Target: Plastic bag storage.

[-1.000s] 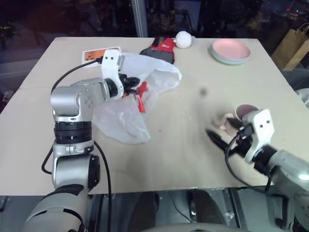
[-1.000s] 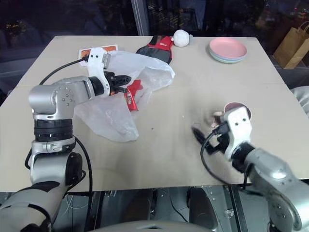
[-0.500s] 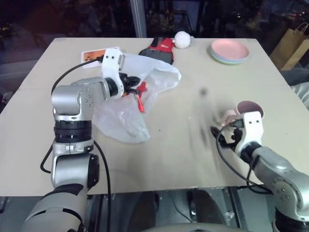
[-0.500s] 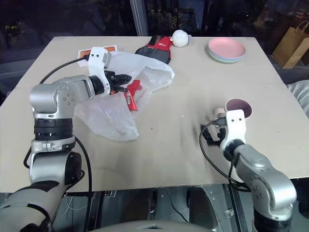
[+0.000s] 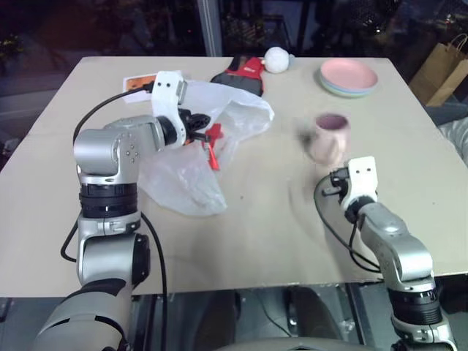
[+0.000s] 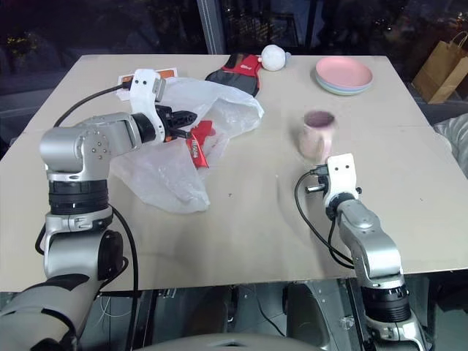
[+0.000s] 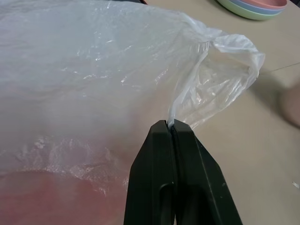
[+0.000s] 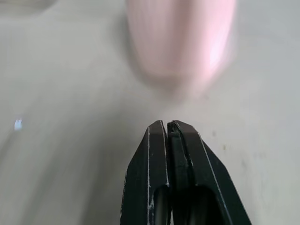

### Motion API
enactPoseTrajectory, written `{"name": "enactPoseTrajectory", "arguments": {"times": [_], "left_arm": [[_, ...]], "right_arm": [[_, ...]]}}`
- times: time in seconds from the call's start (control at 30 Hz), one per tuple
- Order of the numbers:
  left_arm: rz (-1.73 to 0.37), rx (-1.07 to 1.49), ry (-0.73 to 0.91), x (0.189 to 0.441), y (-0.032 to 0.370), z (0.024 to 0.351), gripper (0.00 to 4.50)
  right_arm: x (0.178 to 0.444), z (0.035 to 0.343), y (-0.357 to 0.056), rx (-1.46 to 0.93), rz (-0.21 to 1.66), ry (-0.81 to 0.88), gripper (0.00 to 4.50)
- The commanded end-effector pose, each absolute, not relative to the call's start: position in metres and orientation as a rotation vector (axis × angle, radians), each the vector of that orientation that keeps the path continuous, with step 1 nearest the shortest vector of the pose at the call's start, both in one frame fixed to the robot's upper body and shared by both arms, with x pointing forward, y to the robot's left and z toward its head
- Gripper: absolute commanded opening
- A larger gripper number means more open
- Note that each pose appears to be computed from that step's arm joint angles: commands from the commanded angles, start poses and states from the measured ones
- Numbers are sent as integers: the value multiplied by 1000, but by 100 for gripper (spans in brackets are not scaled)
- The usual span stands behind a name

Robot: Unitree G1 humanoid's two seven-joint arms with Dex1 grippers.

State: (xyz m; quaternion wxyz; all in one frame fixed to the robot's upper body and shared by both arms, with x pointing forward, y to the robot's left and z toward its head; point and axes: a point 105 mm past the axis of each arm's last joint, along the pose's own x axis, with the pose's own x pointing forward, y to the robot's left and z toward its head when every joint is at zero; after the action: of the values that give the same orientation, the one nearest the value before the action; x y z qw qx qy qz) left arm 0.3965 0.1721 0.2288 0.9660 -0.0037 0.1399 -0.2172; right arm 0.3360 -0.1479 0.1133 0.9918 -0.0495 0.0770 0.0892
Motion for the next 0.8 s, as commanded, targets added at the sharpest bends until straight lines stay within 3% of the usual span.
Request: {"name": "enactPoseTrajectory", "arguments": {"times": [0.03, 0.27, 0.4, 0.6, 0.8], "left_arm": [[-427, 2, 226, 393, 178, 243, 0], [-421, 0, 232, 391, 179, 238, 0], [-418, 2, 236, 390, 180, 238, 0], [-401, 11, 230, 389, 181, 239, 0], [4, -24, 183, 407, 246, 248, 0]], "right_arm": [[335, 128, -140, -101, 207, 89, 11], [329, 135, -131, -99, 275, 57, 11], [336, 145, -129, -172, 349, 33, 123], [355, 160, -121, -234, 372, -25, 414], [382, 173, -89, -279, 418, -65, 414]]}}
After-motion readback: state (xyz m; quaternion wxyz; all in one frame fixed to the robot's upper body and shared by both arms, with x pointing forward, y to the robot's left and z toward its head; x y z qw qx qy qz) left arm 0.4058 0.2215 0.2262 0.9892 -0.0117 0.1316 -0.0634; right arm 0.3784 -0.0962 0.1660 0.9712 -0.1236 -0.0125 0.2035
